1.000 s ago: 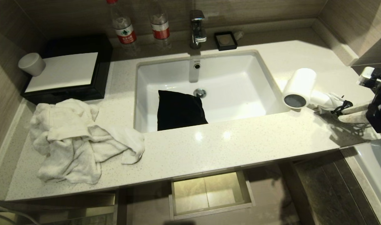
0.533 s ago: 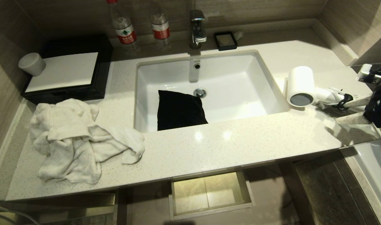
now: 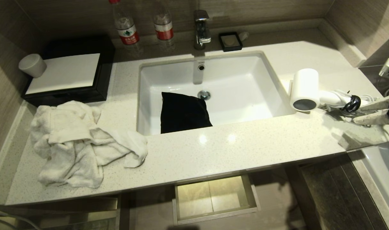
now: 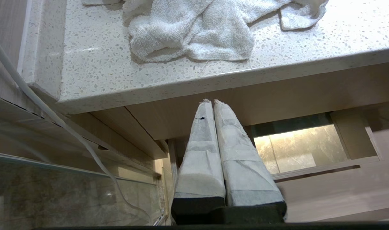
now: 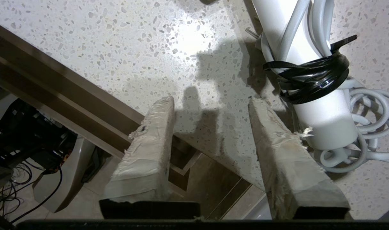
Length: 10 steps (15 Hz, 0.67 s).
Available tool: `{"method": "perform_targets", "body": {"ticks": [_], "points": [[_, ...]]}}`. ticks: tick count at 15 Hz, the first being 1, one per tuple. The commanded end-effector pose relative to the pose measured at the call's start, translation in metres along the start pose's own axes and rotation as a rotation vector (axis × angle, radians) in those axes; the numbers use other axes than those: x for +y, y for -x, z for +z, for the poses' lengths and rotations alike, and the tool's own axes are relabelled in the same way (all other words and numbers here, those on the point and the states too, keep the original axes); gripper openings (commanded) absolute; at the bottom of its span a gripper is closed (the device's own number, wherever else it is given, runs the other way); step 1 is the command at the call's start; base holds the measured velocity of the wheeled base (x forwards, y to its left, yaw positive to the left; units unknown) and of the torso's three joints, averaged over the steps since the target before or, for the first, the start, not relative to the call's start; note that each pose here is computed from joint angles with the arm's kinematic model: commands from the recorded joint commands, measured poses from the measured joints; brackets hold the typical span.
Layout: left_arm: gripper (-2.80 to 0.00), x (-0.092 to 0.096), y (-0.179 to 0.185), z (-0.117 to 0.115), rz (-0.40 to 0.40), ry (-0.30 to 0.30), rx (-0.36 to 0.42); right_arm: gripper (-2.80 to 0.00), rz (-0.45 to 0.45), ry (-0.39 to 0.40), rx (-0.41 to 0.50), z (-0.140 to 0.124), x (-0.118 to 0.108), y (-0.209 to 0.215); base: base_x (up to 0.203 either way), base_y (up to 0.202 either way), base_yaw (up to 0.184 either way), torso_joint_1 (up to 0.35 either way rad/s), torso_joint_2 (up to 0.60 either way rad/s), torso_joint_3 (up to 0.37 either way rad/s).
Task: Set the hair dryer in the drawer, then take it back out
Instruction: Pick up the hairdryer
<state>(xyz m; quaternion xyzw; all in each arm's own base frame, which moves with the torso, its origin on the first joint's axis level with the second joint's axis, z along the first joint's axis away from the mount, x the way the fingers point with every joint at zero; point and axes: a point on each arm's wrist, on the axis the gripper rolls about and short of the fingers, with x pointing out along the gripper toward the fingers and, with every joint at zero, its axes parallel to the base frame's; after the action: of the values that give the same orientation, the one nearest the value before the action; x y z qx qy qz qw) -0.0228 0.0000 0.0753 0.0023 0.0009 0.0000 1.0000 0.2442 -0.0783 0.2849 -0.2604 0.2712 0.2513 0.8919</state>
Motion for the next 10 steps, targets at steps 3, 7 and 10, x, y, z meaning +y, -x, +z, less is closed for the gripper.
{"method": "perform_targets", "body": {"ticks": [3, 7, 10], "points": [[-2.80, 0.000, 0.000, 0.000, 0.000, 0.000, 0.001, -2.80, -0.034, 0.036, -0.031, 0.007, 0.003, 0.012, 0.000, 0.000, 0.000, 0.000, 0.00, 0.000], [-2.80, 0.000, 0.000, 0.000, 0.000, 0.000, 0.001, -2.80, -0.109, 0.056, -0.018, -0.001, -0.018, 0.009, 0.000, 0.000, 0.000, 0.000, 0.00, 0.000], [-2.80, 0.000, 0.000, 0.000, 0.000, 0.000, 0.000, 0.00, -0.145, 0.151, 0.002, -0.011, -0.032, 0.006, 0.000, 0.000, 0.000, 0.000, 0.00, 0.000]]}}
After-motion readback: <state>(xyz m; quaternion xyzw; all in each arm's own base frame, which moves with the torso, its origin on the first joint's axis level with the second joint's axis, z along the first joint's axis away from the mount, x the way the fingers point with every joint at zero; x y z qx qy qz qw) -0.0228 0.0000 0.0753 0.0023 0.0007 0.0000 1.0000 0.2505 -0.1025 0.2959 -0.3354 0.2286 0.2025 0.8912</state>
